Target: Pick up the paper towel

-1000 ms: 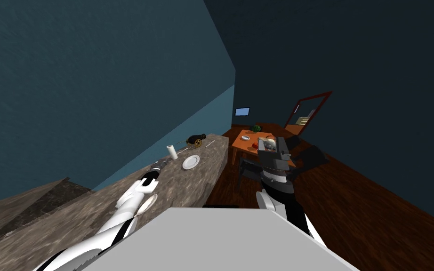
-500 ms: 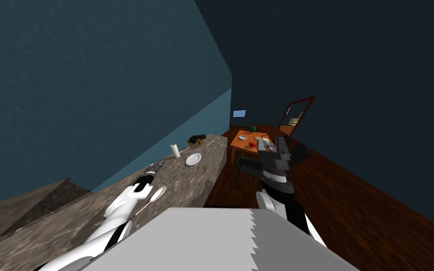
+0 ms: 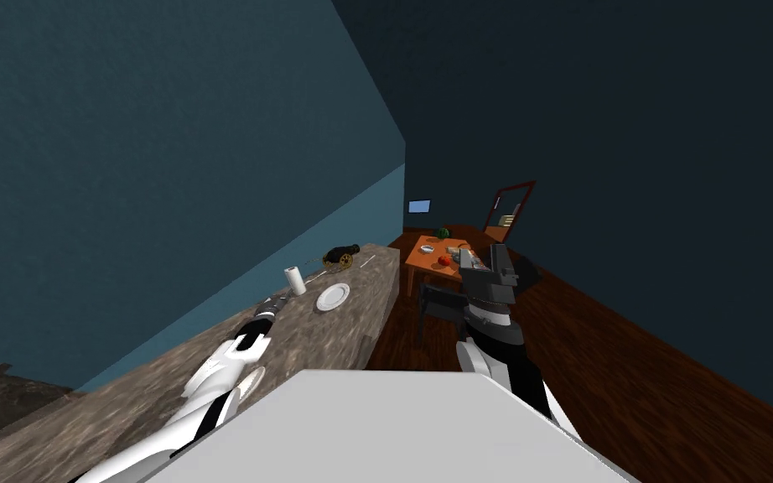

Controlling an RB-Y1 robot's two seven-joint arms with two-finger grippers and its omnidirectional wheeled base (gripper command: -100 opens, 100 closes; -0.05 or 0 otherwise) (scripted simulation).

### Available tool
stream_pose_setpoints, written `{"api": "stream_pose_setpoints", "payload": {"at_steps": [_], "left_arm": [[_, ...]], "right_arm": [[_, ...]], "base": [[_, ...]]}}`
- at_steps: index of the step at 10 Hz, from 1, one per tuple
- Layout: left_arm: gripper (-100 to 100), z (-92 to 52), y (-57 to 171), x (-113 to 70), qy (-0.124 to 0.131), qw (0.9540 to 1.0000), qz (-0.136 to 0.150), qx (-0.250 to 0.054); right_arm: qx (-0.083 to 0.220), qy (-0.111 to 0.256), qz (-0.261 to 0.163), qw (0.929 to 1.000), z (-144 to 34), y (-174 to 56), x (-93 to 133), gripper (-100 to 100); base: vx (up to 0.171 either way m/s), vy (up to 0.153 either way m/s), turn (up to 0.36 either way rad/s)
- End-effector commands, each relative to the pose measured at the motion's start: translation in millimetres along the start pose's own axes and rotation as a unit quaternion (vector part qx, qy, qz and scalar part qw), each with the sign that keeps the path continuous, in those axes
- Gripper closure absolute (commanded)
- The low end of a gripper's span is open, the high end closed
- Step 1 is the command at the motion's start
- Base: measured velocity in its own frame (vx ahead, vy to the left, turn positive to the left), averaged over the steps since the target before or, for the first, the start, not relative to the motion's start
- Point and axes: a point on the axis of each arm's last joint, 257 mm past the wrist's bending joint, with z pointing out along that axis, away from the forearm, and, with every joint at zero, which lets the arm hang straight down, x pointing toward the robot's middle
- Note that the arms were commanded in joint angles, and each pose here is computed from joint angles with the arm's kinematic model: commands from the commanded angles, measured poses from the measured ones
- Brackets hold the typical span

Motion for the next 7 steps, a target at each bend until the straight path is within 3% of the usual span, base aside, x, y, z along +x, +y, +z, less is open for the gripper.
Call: {"api": "stream_pose_setpoints", "payload": {"at_steps": [1, 2, 3, 4, 5, 7], "left_arm": [[-100, -4.2, 3.8, 8.6, 0.004, 0.9999, -0.014, -0.005], [-100, -1.9, 2.3, 5.5, 0.002, 1.0, -0.008, -0.003], [0, -2.0, 2.1, 5.8, 0.002, 0.9999, -0.01, -0.003], [-100, -1.9, 1.9, 5.6, 0.002, 0.9999, -0.01, -0.003], [100, -1.8, 1.8, 5.6, 0.002, 0.9999, -0.01, -0.003], [100, -1.8, 1.8, 5.6, 0.002, 0.9999, -0.01, -0.003]], "right_arm": [[0.0, 0.0, 0.0, 1.0, 0.0, 0.0, 0.0, 0], [0.0, 0.0, 0.0, 1.0, 0.0, 0.0, 0.0, 0], [0.0, 0.0, 0.0, 1.0, 0.0, 0.1, 0.0, 0], [0.0, 0.0, 0.0, 1.0, 0.1, 0.0, 0.0, 0], [0.0, 0.0, 0.0, 1.0, 0.1, 0.0, 0.0, 0], [0.0, 0.0, 0.0, 1.0, 0.1, 0.0, 0.0, 0]], "base": [[0.268, -0.031, -0.106], [0.112, -0.01, -0.018], [0.022, -0.002, 0.002], [0.011, -0.001, -0.001], [0.0, 0.0, 0.0], [0.0, 0.0, 0.0]]}}
